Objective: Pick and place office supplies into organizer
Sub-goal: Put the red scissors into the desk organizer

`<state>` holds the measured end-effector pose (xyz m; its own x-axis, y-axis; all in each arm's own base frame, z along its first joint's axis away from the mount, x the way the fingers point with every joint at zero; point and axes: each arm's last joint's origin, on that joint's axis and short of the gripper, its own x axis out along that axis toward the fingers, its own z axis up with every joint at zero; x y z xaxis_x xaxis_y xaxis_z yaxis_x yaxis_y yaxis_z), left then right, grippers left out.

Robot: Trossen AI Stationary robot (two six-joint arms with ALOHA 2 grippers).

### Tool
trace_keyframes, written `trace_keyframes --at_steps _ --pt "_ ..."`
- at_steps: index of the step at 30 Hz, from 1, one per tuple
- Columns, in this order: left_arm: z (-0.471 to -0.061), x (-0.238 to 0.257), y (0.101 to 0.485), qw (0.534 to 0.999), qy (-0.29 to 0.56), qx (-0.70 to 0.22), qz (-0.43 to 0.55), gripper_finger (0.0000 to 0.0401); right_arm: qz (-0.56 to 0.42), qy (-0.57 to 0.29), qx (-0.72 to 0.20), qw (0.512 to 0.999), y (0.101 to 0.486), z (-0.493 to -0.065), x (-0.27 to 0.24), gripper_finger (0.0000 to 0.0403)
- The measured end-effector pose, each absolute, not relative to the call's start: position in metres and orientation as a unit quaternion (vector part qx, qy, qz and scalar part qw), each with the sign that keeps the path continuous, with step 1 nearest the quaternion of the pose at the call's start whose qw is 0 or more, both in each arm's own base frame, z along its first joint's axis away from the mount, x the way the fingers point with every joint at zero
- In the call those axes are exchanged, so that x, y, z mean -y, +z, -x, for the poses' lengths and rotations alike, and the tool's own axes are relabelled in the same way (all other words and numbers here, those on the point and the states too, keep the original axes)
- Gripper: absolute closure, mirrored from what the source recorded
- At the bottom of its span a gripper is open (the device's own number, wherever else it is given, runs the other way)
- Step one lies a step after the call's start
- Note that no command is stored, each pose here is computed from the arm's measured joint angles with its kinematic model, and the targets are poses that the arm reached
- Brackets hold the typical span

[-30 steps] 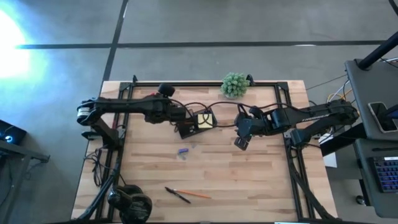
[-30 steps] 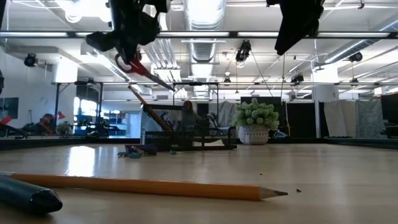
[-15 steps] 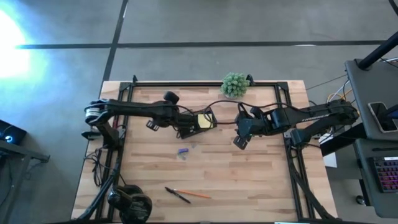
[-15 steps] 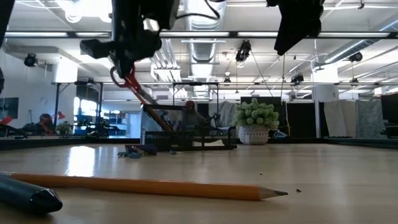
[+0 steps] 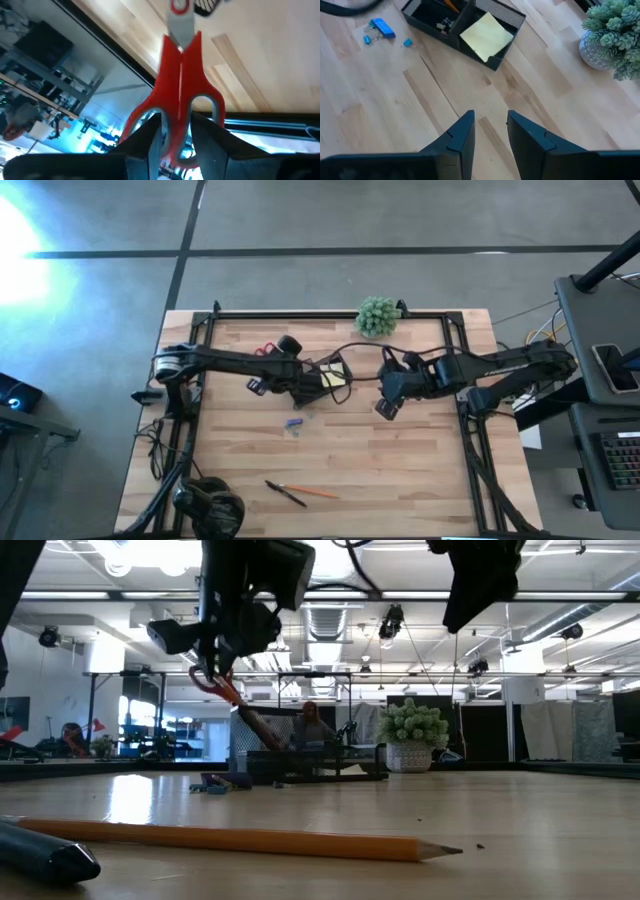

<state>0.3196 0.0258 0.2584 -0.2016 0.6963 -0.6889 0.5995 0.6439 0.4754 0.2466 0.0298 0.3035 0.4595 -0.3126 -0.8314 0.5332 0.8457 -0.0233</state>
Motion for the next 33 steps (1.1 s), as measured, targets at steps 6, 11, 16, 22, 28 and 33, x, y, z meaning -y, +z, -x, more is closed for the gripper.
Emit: trace_keyframes --at_steps 6,11,16,22,28,33 --pt "-0.329 -0.012 0.278 0.517 0.064 -0.737 -0.431 0.0311 -0.114 -0.254 -0.471 0.837 0.291 -0.244 -0.029 0.0294" --pt "-0.336 -0.006 0.283 0.551 0.077 -0.71 -0.432 0.031 -0.12 -0.262 -0.484 0.826 0.279 -0.241 -0.029 0.0298" --pt "-0.333 -0.007 0.29 0.579 0.113 -0.699 -0.405 0.0309 -0.139 -0.27 -0.496 0.813 0.269 -0.238 -0.029 0.03" --pt "-0.304 -0.006 0.336 0.74 0.182 -0.611 -0.213 0.0309 -0.137 -0.266 -0.496 0.815 0.268 -0.238 -0.031 0.03" --pt "-0.25 -0.025 0.386 0.839 0.312 -0.446 0.01 0.0309 -0.138 -0.264 -0.484 0.823 0.27 -0.241 -0.031 0.0305" --pt "-0.222 -0.051 0.385 0.827 0.357 -0.41 0.14 0.0309 -0.138 -0.265 -0.478 0.826 0.27 -0.242 -0.031 0.0303"
